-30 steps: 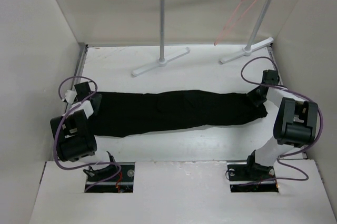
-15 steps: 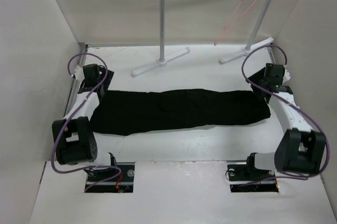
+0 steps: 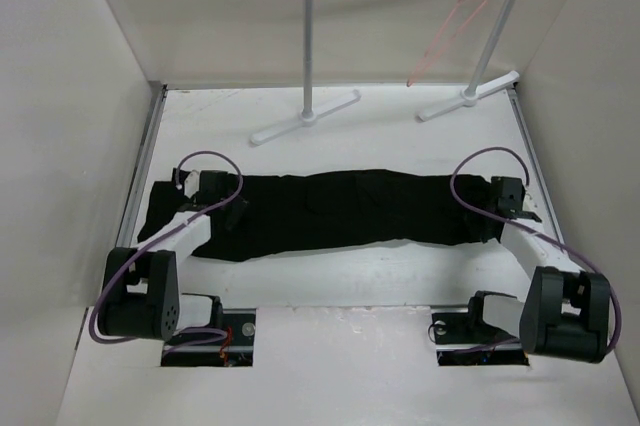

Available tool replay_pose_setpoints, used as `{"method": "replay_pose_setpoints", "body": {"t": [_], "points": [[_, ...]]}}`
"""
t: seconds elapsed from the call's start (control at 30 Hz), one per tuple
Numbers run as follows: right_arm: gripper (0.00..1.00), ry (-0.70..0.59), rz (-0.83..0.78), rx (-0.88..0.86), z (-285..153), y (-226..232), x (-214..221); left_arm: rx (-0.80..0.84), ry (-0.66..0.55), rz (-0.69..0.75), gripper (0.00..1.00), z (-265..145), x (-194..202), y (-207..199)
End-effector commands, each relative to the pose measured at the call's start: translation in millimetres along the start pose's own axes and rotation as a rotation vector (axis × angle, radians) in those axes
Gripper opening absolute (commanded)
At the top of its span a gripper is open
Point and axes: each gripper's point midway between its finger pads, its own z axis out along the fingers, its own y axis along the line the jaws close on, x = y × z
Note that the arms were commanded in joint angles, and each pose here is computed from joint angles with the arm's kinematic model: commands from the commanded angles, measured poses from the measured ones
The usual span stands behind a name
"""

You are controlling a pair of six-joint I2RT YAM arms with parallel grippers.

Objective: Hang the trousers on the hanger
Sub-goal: Fold the trousers at the center of the board.

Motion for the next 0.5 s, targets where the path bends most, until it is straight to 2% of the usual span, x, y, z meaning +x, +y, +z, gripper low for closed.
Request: {"method": "replay_pose_setpoints", "body": {"t": [0.0,0.07,0.1,0.2,0.27,0.37,0.47], "points": [[0.17,-0.093,0.073,0.002,8.5,1.1,-32.3,-0.033,-0.039,-0.026,0.37,7.5,-10.6,16.3],[0.20,-0.101,0.102,0.004,4.7,-2.0,-37.5,-0.038,-0.039,-0.044,0.40,7.3,-13.3,21.2],[0.25,-0.108,0.105,-0.023,-1.2,3.1,-39.7,-0.030,-0.039,-0.047,0.44,5.3,-14.7,19.6],[0.50,-0.163,0.110,-0.093,-30.1,17.8,-54.4,0.049,-0.052,-0.038,0.52,-6.1,-24.4,-4.8],[0.64,-0.232,0.113,-0.125,-52.3,22.0,-69.5,0.105,-0.067,-0.017,0.58,-16.7,-33.2,-26.2],[0.72,-0.311,0.164,-0.065,-67.6,1.7,-87.9,0.169,-0.083,0.020,0.60,-32.9,-40.5,-53.5],[0.78,-0.322,0.238,0.009,-63.3,-27.1,-91.8,0.204,-0.083,0.046,0.60,-43.3,-36.0,-67.3]]}}
